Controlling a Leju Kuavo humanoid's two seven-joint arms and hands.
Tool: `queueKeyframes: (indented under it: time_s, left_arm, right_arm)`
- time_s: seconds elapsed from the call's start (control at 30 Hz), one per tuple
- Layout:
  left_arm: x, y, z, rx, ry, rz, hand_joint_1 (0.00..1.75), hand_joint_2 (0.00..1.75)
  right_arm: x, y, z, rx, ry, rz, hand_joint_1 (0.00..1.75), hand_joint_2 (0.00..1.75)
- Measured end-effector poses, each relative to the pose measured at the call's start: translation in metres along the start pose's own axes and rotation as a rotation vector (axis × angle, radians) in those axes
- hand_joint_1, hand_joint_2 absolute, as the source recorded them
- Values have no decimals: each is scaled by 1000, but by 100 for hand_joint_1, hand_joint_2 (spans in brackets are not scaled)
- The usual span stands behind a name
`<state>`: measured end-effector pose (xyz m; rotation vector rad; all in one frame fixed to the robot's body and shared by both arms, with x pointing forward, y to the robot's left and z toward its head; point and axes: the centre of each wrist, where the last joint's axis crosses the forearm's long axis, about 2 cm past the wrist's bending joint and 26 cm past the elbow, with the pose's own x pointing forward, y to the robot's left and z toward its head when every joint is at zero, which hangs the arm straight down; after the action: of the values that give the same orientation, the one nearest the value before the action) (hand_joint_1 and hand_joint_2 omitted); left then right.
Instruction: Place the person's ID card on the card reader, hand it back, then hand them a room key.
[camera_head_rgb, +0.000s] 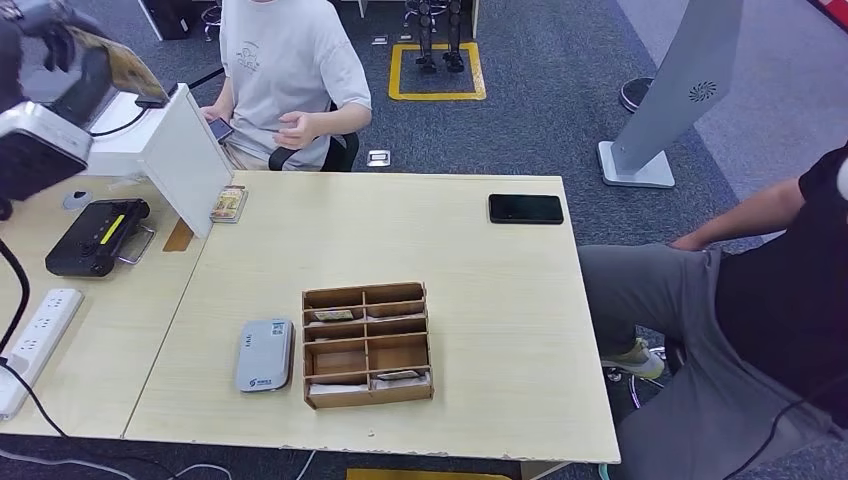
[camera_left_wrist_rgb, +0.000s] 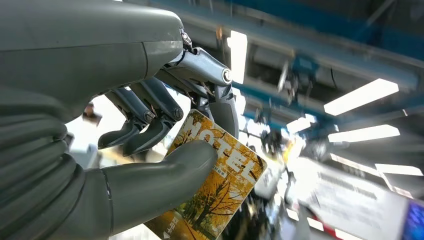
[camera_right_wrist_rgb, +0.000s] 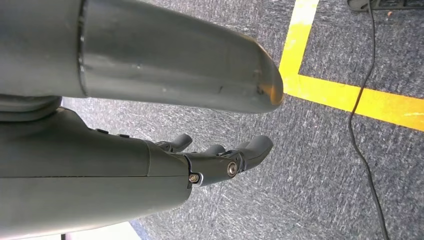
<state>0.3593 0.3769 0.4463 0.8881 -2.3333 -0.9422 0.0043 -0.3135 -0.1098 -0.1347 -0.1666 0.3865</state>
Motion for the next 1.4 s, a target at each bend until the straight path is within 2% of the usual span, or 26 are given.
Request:
queueKeyframes:
  time_s: [0.1,0.23,0.37,0.53,0.7,0.9,1.03,1.2,1.4]
  left_arm:
    - [0,19,-12,52,27,-82,175,175]
    - [-5,25,-26,131,119,-252,175,175]
    - [-9,25,-38,158,151,-286,175,175]
    - [-9,14,-53,195,228,-384,175,175]
    - [-19,-19,-72,201,308,-563,175,175]
    - [-45,-60,-60,125,362,-613,175,175]
    - [-53,-83,-47,69,389,-602,175,175]
    - [-55,-100,-37,22,405,-582,175,175]
    - [-56,-109,-34,-2,415,-572,175,175]
  right_arm:
    - [4,0,-1,4,-7,10,0,0]
    - [11,-3,-3,0,-17,31,0,0]
    - [14,-4,-4,3,-23,46,0,0]
    - [16,-4,-5,4,-26,67,0,0]
    - [24,-4,-6,5,-39,99,0,0]
    - [23,-3,-7,19,-21,135,0,0]
    - [23,-4,-7,25,-23,148,0,0]
    - [25,-5,-7,28,-30,159,0,0]
    - [26,-4,-7,33,-31,161,0,0]
